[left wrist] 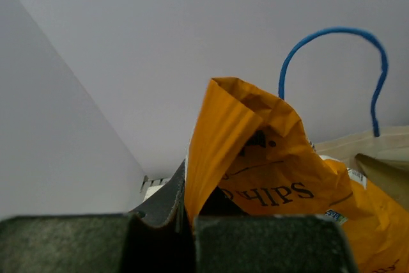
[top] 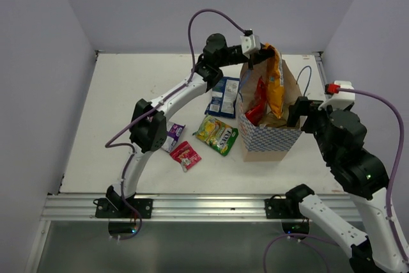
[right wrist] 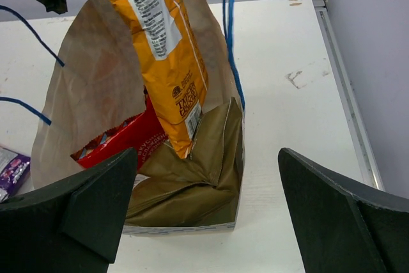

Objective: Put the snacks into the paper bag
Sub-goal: Place the snack in the paper bag.

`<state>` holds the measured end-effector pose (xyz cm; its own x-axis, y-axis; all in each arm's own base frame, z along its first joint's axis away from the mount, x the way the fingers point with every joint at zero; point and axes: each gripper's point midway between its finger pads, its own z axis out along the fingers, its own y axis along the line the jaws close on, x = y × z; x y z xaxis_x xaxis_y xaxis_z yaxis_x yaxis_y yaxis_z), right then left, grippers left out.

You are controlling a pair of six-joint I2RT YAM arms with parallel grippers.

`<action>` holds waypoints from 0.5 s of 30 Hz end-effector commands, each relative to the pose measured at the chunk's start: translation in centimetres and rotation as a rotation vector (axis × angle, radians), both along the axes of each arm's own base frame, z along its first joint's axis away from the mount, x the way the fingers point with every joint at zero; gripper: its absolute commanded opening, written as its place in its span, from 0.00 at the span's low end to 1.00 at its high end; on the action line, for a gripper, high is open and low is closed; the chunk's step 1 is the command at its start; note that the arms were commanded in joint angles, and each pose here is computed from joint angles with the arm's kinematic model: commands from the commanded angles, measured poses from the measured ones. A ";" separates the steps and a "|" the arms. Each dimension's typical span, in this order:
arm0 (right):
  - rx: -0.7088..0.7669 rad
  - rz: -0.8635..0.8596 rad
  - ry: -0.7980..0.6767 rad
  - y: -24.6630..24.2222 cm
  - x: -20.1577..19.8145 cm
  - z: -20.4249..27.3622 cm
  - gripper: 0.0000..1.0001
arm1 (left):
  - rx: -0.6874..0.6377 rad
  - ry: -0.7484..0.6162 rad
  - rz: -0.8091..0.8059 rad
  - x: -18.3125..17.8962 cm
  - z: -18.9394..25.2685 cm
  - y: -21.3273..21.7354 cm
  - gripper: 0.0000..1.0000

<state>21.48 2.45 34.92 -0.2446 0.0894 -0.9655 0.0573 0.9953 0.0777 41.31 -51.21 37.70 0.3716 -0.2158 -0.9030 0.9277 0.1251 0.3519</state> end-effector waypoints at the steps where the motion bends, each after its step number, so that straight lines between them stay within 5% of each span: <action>1: -0.024 0.021 -0.014 0.5 0.9 0.3 0.95 | -0.093 -0.174 0.118 1.3 4.7 1.0 0.00; 11: -0.036 0.026 -0.014 0.8 1.4 0.2 0.95 | -0.015 -0.179 0.056 0.2 2.9 0.5 0.00; 15: -0.032 0.024 -0.020 0.6 1.2 0.2 0.95 | 0.041 -0.196 0.006 -1.4 2.1 0.6 0.22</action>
<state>22.29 2.73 34.16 -0.2668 0.0478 -0.9626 0.0500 0.9981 0.0357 42.44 -51.53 36.39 0.4617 -0.1521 -0.8739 0.8847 0.1506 0.4412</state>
